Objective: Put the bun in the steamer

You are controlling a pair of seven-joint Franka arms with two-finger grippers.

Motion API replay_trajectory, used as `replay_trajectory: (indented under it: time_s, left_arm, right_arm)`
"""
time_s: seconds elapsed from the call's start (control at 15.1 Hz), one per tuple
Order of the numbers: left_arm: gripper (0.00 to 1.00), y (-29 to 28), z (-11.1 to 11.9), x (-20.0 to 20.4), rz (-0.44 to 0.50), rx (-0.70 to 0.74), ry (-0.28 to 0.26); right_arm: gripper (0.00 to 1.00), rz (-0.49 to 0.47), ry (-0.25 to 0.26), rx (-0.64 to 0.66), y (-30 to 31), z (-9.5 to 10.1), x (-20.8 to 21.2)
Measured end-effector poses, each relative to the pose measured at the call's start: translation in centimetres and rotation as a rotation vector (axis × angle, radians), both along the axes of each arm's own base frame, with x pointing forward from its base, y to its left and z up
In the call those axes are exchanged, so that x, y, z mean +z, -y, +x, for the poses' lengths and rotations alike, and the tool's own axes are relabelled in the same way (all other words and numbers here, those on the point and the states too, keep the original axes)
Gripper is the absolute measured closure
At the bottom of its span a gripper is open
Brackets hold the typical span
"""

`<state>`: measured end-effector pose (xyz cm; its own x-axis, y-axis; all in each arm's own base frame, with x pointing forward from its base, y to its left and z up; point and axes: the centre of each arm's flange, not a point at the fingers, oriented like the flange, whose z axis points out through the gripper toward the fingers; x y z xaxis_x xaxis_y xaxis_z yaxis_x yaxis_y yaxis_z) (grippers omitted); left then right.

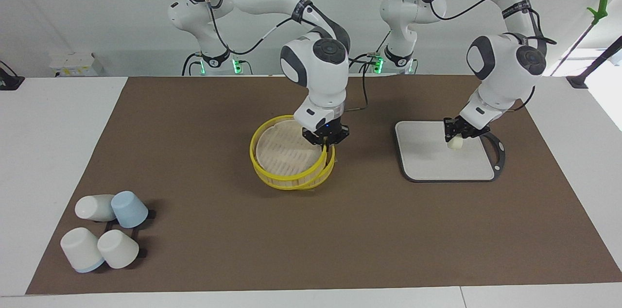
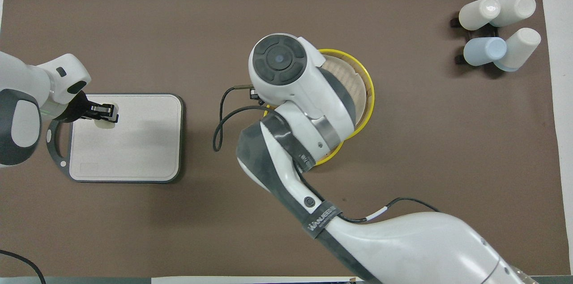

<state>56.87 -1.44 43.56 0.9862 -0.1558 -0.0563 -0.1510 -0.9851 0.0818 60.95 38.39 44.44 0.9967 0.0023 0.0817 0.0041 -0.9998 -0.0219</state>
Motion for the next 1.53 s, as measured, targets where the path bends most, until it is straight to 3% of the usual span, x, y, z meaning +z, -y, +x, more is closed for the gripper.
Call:
replay_trajectory:
  time_s: [0.27,0.66,0.86,1.06,1.33,1.53]
  left_arm:
    - [0.68,4.8,0.8,5.3,-0.001,0.092,0.011]
    - [0.67,24.0,-2.1,7.6,-0.025,0.225,0.081]
    - [0.65,33.7,-4.6,3.9,-0.060,0.236,0.119]
    - [0.65,40.6,-7.3,-1.7,-0.064,0.210,0.119]
    - [0.65,44.3,-8.9,-8.0,-0.046,0.201,0.110]
    - [0.63,44.8,-9.0,-9.3,-0.046,0.200,0.113]
  right_arm:
    - [0.92,-0.006,0.036,0.052,11.3,5.3,3.4]
    - [0.92,-0.036,0.003,0.120,21.4,7.5,4.7]
    - [0.92,-0.043,-0.017,0.148,25.0,8.1,4.5]
    - [0.92,-0.030,-0.025,0.153,25.5,8.1,4.5]
    - [0.92,-0.025,-0.027,0.159,25.0,8.0,4.4]
    - [0.92,-0.024,-0.028,0.157,25.2,8.0,4.3]
